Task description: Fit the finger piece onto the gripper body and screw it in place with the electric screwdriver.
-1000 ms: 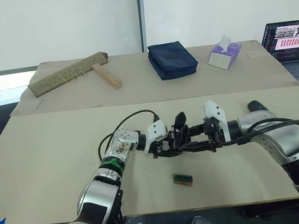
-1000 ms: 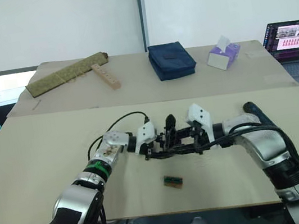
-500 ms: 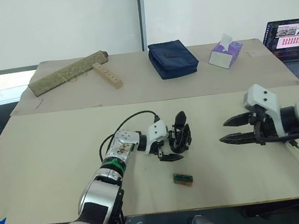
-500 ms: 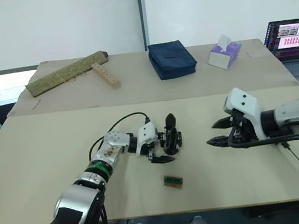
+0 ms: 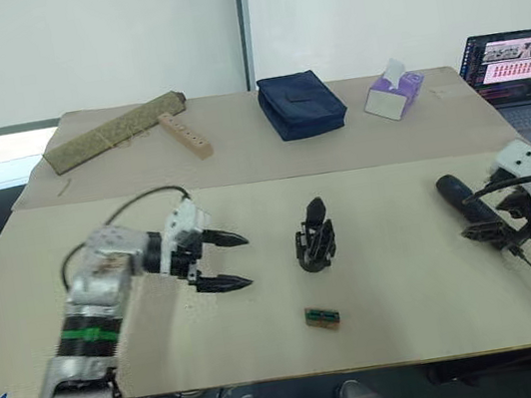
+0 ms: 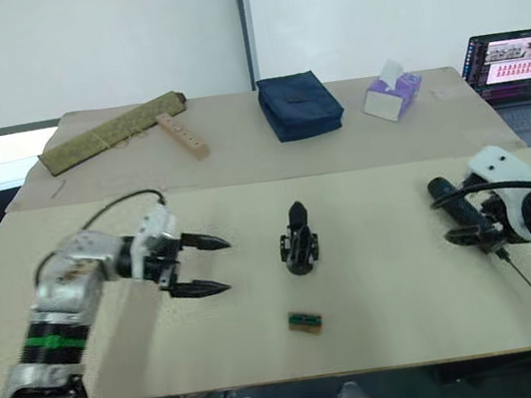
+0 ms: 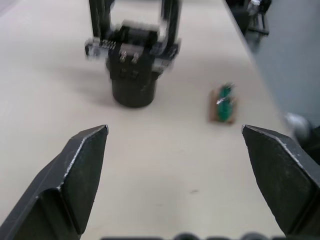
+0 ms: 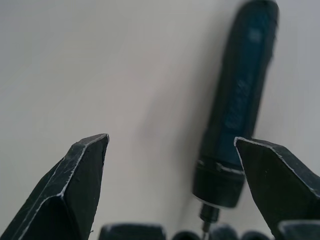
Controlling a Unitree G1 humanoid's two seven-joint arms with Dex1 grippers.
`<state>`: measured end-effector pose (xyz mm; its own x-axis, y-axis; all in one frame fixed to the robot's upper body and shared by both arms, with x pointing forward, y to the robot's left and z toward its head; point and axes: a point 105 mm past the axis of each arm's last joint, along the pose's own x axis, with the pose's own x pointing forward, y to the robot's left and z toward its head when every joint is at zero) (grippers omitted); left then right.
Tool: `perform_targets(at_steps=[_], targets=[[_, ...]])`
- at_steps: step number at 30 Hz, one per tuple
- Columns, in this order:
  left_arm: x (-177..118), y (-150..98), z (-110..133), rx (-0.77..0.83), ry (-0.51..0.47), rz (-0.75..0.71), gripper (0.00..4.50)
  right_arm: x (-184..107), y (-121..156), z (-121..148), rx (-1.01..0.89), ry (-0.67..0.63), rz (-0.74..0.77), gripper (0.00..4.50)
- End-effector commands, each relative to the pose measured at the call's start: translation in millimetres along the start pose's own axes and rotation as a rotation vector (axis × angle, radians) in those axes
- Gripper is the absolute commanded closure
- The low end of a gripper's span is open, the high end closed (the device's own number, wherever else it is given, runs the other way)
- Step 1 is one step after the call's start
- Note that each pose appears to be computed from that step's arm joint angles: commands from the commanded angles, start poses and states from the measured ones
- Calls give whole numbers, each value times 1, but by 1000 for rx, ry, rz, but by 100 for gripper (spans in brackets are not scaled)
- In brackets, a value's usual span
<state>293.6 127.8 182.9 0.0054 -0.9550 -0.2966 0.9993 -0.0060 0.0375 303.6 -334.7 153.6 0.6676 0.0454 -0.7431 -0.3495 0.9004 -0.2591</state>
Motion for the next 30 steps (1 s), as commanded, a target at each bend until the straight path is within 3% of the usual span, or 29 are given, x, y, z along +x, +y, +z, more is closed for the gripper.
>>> perform_targets(at_steps=[1,4,15,16,22,30], targets=[[-5,-16,48,62,-85,-14,0,3,-28,4,-8,-3,-93,5],[-10,-20,68,105,-105,18,0,14,-32,-3,5,43,-72,5],[-8,-37,79,127,-73,-6,0,42,-36,-30,89,157,-14,5],[-8,-37,80,138,-69,-2,0,42,-36,-31,79,159,-3,55],[-11,-35,90,164,-85,39,0,44,-33,-31,89,160,40,256],[-11,-35,80,162,-47,29,0,26,-15,-19,-9,124,178,259]])
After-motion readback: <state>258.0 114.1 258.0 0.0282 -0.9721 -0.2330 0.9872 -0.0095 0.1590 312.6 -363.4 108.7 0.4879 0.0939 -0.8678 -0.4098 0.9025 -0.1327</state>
